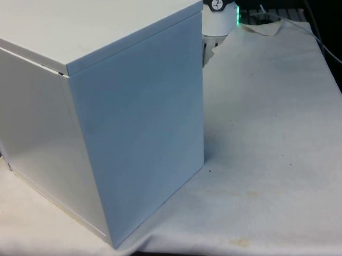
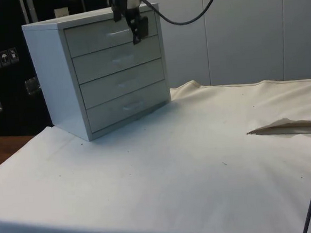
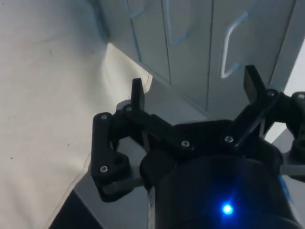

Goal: Open the drawer, then close it.

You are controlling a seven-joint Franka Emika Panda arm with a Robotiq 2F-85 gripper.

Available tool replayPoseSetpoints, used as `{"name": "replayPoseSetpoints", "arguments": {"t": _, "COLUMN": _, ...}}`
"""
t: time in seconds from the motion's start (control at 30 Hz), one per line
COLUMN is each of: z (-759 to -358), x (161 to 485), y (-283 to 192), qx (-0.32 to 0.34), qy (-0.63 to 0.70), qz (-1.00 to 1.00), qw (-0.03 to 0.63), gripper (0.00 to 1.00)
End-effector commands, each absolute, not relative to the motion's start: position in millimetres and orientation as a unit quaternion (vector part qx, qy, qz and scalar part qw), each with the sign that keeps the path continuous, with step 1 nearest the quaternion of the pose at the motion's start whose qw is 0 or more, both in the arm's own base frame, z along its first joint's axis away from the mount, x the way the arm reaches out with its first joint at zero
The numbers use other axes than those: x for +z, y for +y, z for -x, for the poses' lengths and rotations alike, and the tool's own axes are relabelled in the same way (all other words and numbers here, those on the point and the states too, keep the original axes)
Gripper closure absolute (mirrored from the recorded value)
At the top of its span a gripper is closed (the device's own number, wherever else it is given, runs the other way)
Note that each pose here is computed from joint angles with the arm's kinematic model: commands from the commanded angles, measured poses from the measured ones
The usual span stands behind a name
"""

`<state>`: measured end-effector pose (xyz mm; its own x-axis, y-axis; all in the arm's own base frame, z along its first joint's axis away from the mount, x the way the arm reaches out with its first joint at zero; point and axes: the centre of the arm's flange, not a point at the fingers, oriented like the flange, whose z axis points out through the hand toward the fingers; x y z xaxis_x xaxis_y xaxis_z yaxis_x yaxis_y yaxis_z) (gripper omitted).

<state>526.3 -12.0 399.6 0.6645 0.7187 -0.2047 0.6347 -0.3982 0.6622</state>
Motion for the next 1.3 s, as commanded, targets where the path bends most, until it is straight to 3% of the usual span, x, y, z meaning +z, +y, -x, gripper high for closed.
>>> {"name": "replayPoseSetpoints", "arguments": {"t": 0.0, "z": -528.9, "x": 397.8, "y": -11.3, "qx": 0.061, "qy": 0.406, "qz": -0.831, "qw": 0.376, "gripper": 0.0}}
{"name": "replayPoseSetpoints", "arguments": {"t": 1.27, "z": -547.0, "x": 379.6, "y": -26.1, "qx": 0.036, "qy": 0.387, "qz": -0.831, "qw": 0.399, "gripper": 0.0}}
